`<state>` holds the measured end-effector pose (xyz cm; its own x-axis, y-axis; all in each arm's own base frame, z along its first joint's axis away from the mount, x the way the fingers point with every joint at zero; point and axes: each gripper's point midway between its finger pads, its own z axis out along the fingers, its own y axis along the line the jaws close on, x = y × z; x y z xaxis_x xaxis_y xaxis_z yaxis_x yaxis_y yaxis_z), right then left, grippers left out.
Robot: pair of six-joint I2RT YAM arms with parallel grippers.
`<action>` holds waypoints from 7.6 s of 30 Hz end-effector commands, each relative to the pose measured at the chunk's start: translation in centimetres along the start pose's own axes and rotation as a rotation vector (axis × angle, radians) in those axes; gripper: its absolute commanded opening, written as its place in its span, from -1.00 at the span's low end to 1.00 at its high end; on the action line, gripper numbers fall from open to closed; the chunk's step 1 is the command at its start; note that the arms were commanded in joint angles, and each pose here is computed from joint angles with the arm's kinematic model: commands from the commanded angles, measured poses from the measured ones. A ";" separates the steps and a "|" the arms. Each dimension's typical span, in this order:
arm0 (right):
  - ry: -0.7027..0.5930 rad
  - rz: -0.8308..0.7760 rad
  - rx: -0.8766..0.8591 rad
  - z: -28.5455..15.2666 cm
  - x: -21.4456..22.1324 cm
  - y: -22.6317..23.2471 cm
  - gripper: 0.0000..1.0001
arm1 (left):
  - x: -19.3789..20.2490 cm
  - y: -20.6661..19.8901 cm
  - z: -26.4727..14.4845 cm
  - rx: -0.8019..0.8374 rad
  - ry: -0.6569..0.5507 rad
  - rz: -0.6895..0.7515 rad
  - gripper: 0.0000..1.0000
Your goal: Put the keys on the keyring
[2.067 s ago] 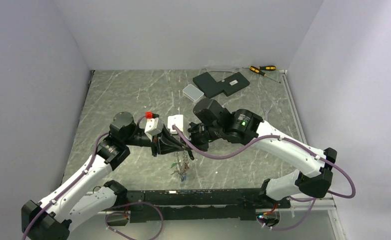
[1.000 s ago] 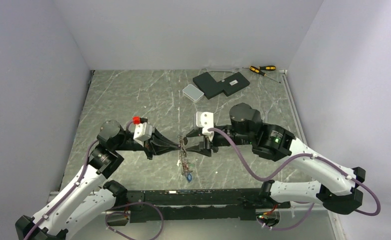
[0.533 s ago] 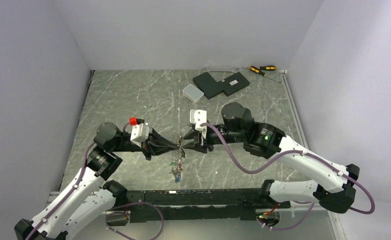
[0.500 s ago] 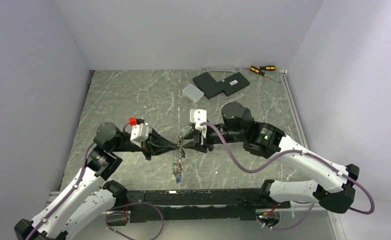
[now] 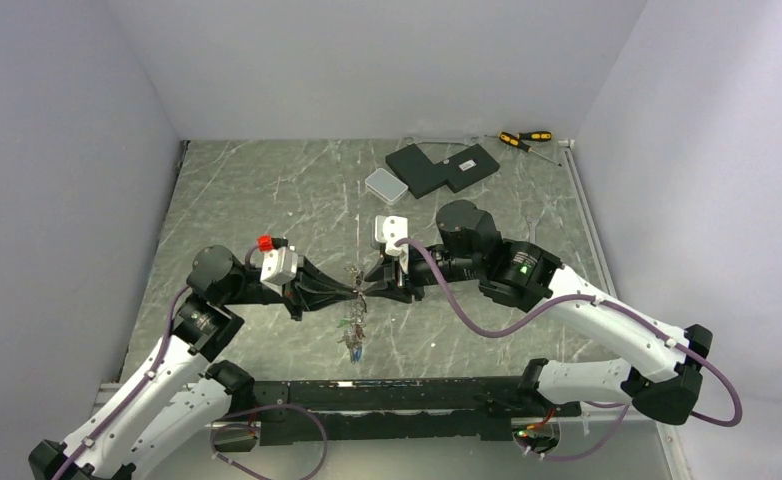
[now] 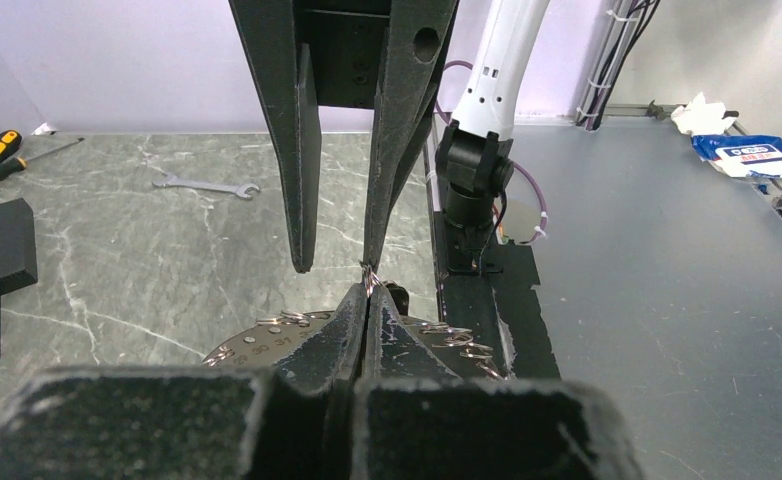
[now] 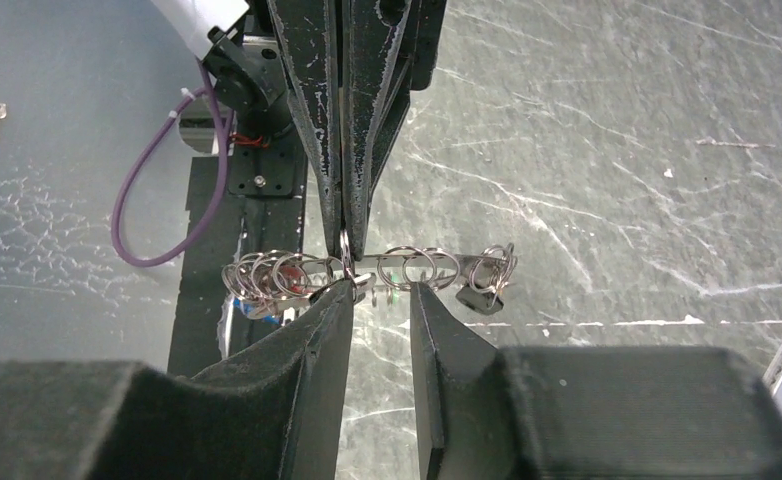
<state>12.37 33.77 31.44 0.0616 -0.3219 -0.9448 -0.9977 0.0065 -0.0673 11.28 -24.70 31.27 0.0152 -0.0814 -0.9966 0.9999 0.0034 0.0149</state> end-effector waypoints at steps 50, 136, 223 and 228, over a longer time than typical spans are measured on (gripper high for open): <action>-0.015 0.010 -0.031 -0.2 0.0 0.7 -0.37 | -2.4 0.2 -0.3 -0.046 -0.069 0.089 -1.00; 0.275 -0.012 -0.052 1.1 0.7 -0.6 -1.00 | 1.7 2.4 1.0 -0.034 0.082 -0.068 -0.37; -0.337 -0.020 -0.051 0.6 -3.8 0.5 -0.87 | -4.4 0.3 -1.2 -0.109 -0.154 0.125 -1.00; -0.330 -0.035 -0.075 0.7 -3.8 0.7 -1.00 | -4.2 0.4 -1.2 -0.114 -0.147 0.121 -1.00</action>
<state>11.80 35.36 32.95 0.0422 -0.0504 -0.9978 -0.9986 -0.0348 -0.0405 11.83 -23.54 33.51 0.0811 -0.1752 -0.9812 0.9916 0.1140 0.0616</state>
